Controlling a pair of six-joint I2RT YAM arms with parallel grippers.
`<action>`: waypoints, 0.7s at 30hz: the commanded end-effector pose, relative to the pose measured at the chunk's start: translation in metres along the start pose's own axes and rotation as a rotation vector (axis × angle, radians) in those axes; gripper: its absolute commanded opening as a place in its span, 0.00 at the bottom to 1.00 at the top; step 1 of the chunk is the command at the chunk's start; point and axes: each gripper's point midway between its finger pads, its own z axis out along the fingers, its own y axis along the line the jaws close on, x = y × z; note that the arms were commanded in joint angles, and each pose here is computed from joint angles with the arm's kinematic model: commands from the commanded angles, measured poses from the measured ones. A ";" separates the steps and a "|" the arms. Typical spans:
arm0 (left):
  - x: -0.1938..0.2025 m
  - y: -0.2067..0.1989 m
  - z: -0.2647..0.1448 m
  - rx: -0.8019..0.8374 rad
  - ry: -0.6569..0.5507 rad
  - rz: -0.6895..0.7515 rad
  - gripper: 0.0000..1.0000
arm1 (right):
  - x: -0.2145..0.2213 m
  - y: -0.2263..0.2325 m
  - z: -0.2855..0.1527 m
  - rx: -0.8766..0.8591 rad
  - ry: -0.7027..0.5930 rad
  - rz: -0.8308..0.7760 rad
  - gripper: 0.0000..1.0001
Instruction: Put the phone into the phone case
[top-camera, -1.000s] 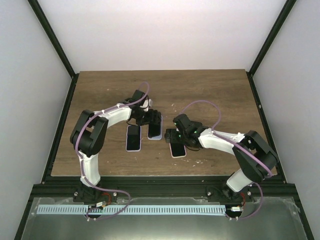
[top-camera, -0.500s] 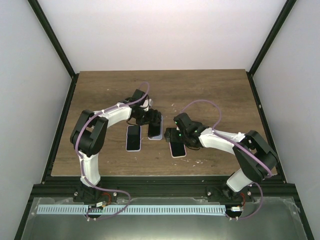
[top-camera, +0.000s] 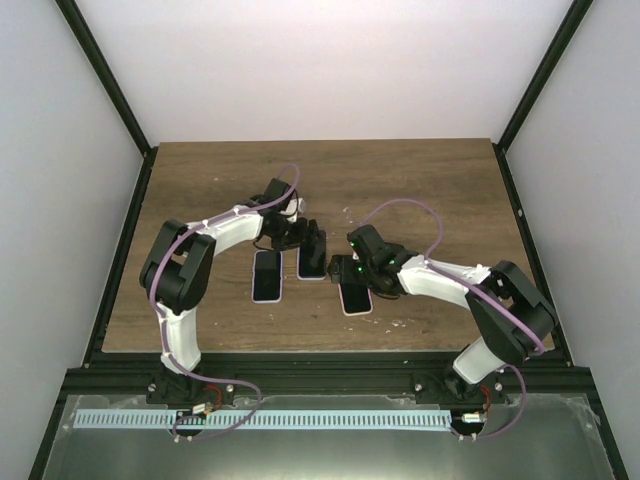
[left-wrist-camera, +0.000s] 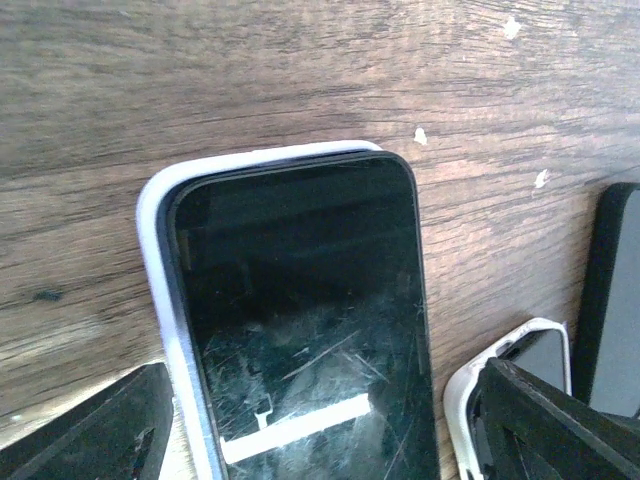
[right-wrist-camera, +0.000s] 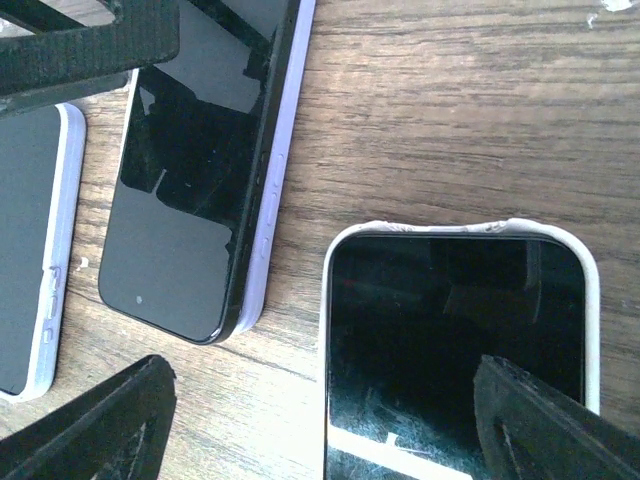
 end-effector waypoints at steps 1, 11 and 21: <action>-0.018 -0.007 -0.028 -0.035 -0.089 0.025 0.82 | -0.028 0.016 -0.007 -0.053 -0.061 -0.011 0.80; -0.015 0.006 -0.041 0.045 -0.104 -0.036 0.61 | -0.062 0.027 0.016 -0.074 -0.073 -0.010 0.56; 0.008 0.019 -0.027 0.083 -0.033 -0.048 0.55 | -0.060 0.025 0.048 -0.055 -0.019 0.008 0.32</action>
